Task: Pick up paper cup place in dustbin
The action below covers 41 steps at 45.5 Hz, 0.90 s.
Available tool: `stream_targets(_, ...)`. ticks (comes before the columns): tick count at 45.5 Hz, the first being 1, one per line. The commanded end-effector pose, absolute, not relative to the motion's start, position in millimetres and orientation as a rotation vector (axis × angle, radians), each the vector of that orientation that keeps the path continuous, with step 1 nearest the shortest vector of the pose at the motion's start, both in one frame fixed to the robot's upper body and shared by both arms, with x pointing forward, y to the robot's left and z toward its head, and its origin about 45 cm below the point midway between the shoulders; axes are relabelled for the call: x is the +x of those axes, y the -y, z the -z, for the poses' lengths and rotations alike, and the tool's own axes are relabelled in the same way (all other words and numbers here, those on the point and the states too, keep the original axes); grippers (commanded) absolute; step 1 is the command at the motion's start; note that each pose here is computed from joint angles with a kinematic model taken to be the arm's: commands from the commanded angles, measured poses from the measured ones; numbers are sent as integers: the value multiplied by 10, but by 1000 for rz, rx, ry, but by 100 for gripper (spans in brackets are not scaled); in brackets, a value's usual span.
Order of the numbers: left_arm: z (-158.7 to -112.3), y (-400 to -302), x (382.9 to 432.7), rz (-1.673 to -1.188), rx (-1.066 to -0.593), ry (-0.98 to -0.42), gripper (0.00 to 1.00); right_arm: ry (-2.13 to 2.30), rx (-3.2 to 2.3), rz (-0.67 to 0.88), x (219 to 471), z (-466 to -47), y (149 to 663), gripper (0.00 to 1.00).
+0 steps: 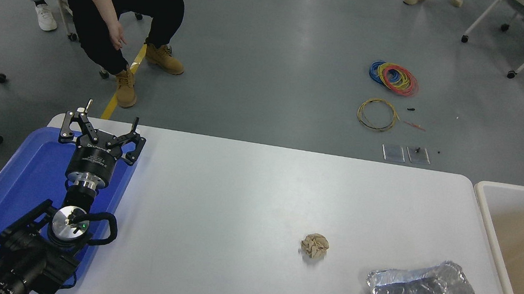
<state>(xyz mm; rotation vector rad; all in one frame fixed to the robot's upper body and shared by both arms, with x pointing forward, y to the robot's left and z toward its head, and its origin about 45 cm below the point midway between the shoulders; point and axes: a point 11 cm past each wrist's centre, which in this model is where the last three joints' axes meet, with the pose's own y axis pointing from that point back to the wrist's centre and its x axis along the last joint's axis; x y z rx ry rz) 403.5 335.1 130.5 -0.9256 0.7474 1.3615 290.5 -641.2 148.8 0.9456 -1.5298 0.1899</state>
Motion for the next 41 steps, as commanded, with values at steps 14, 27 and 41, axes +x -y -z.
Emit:
stream_targets(14, -1306, -3354, 4035, -1362, -926, -747, 100, 1518, 998, -32, 2454, -623, 5968, 0)
stream_targets(27, -1304, -3347, 4035, -1361, -926, -748, 100, 1501, 1015, -9, 2389, -497, 5876, 0)
stream_targets(41, -1306, -3354, 4035, -1362, -926, -747, 100, 1499, 1020, -7, 2389, -473, 5849, 22)
